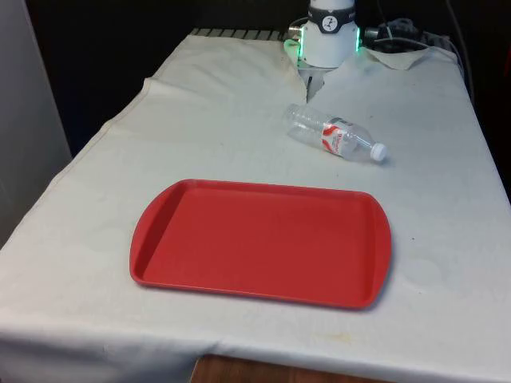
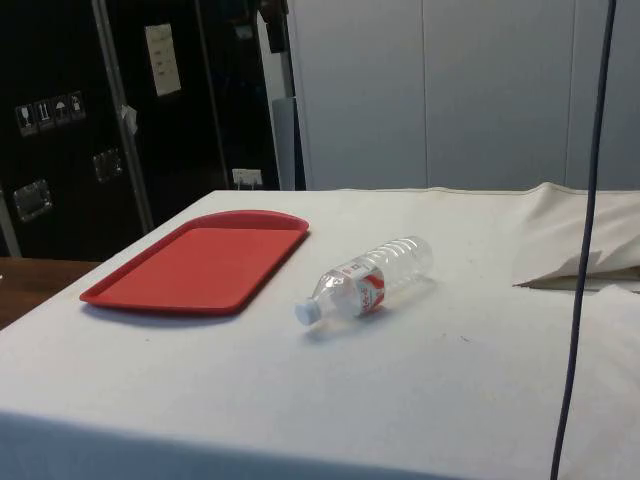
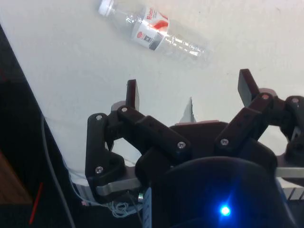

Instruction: Place the bottle upright on the tray.

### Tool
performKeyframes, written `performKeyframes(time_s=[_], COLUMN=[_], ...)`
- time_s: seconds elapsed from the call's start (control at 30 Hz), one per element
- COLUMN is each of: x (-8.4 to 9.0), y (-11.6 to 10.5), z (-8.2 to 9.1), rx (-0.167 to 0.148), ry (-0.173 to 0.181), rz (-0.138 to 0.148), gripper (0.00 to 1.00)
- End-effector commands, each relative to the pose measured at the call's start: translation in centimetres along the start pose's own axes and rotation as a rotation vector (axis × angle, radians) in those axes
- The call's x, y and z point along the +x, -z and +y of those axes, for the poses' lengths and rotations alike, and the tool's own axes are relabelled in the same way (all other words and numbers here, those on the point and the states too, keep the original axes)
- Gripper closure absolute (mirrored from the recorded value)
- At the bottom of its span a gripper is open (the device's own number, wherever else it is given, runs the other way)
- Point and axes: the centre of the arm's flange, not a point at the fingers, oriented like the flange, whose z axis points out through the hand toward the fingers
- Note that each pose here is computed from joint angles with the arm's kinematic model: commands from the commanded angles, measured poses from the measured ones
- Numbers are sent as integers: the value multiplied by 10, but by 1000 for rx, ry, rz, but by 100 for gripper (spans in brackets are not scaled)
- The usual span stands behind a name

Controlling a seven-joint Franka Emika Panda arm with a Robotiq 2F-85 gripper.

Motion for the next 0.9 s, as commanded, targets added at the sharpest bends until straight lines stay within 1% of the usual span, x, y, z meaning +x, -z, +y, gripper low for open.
performKeyframes(time_s=[0.0, 0.03, 0.33, 0.37, 0.4, 0.6, 0.63, 0.67, 0.8, 0.87], x=[-2, -6, -25, -21, -26, -38, -34, -40, -47, -53], y=[0, 1, 1, 0, 0, 0, -1, 0, 0, -1], z=[-1, -2, -9, -7, -9, -14, -12, -14, -17, -19], rx=[1, -8, -8, 0, -9, -9, 0, -9, -10, -11], ry=[1, -1, 6, 8, 6, 11, 15, 12, 15, 17], rz=[-1, 2, -3, -8, -4, -8, -14, -9, -10, -11], gripper=[0, 0, 0, 0, 0, 0, 0, 0, 0, 0])
